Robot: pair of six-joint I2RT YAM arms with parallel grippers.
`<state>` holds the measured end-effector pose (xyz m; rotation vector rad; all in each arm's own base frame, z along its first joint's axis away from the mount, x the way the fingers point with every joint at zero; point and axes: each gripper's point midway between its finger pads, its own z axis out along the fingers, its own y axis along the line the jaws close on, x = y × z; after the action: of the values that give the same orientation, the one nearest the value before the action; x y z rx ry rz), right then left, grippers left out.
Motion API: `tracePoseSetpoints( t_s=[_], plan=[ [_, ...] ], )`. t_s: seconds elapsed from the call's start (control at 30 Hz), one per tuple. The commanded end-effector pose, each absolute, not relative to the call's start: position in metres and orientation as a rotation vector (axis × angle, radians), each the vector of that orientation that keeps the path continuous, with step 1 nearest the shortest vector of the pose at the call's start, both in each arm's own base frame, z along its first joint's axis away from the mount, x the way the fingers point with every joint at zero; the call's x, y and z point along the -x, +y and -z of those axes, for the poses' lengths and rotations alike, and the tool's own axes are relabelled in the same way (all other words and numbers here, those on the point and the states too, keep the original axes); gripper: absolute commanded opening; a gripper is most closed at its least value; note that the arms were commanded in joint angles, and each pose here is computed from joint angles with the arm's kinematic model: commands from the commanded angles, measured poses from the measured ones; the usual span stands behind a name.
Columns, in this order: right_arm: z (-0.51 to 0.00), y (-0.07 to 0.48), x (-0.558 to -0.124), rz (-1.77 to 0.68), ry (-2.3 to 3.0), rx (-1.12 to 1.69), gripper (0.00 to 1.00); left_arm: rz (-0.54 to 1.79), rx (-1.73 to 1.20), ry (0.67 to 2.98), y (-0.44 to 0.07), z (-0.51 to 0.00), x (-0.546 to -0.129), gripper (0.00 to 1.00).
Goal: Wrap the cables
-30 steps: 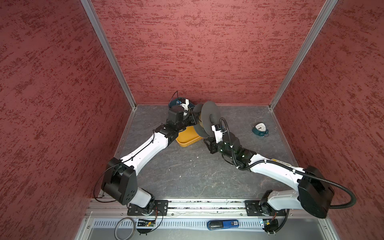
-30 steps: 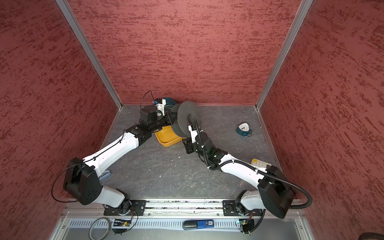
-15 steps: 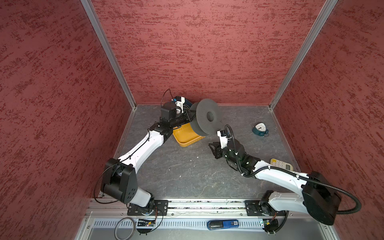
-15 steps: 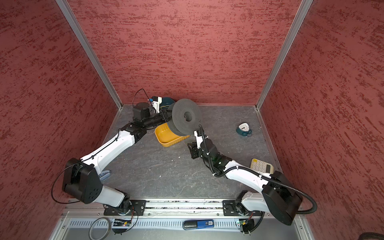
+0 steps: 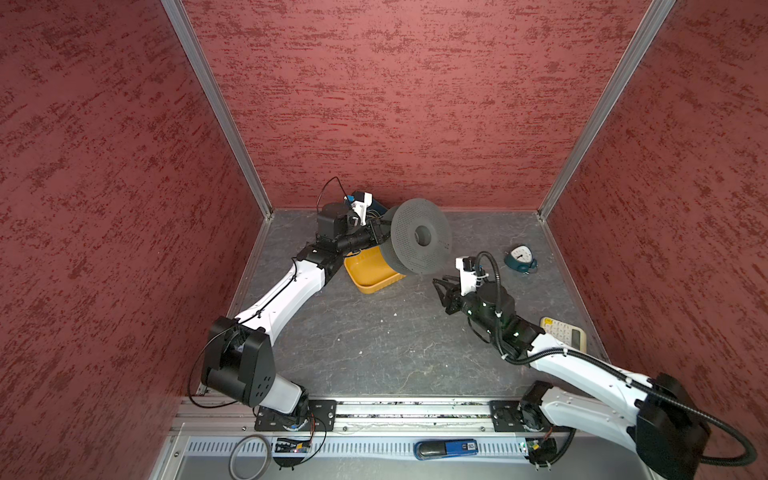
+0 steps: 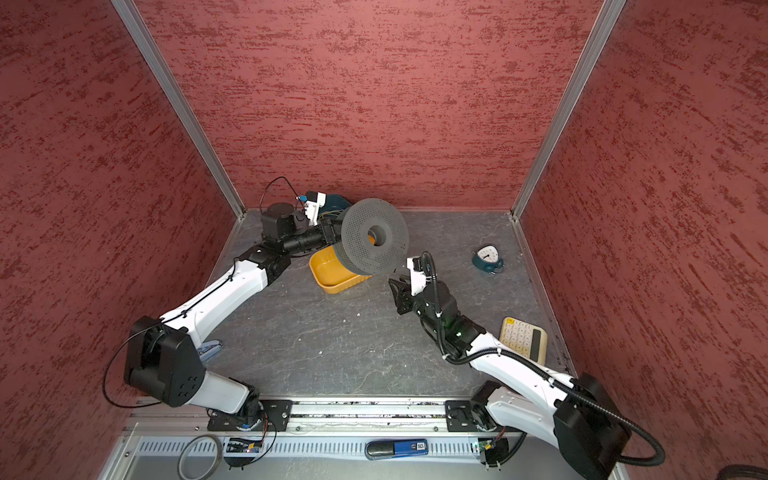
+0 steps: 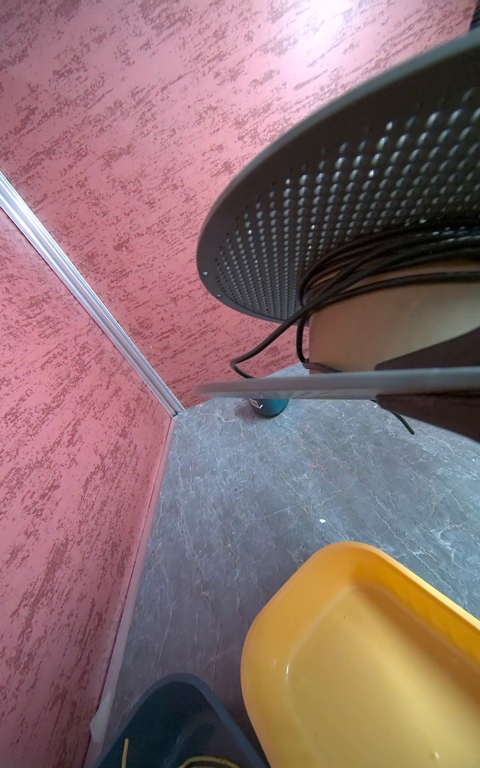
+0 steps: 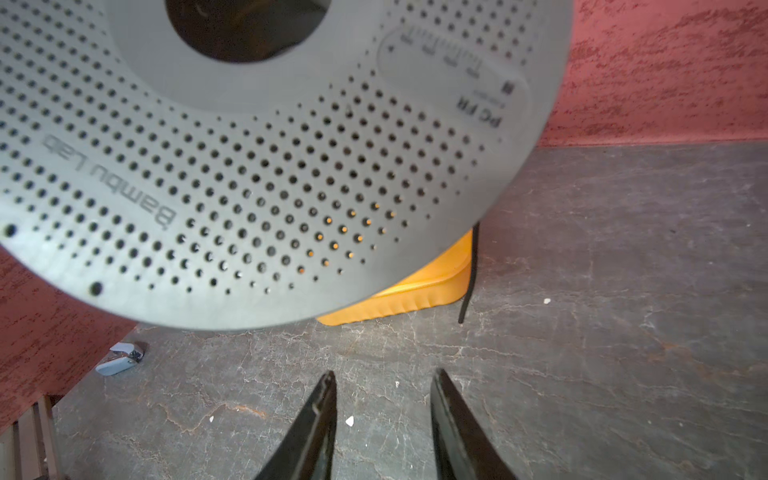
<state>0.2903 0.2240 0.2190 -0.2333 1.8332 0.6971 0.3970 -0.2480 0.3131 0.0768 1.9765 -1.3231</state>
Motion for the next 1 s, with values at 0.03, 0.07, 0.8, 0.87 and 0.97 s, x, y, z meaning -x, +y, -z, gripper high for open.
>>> tracePoseSetpoints(
  t_s=[0.03,0.07,0.8,0.87,0.97],
  plan=[
    [-0.22,0.21,-0.282,-0.704,1.824,0.247,0.42,1.359,-0.199,1.823,-0.245,-0.364,-0.39,0.0],
    [-0.222,0.208,-0.281,-0.723,1.817,0.248,0.43,1.36,-0.204,1.822,-0.244,-0.365,-0.39,0.0],
    [-0.27,0.176,-0.32,-1.397,1.686,0.34,0.61,1.52,-0.29,1.834,-0.243,-0.37,-0.39,0.0],
    [-0.275,0.176,-0.323,-1.441,1.656,0.352,0.64,1.53,-0.295,1.835,-0.244,-0.37,-0.39,0.0],
    [-0.277,0.178,-0.332,-1.486,1.636,0.367,0.67,1.541,-0.292,1.835,-0.245,-0.37,-0.391,0.0]
  ],
)
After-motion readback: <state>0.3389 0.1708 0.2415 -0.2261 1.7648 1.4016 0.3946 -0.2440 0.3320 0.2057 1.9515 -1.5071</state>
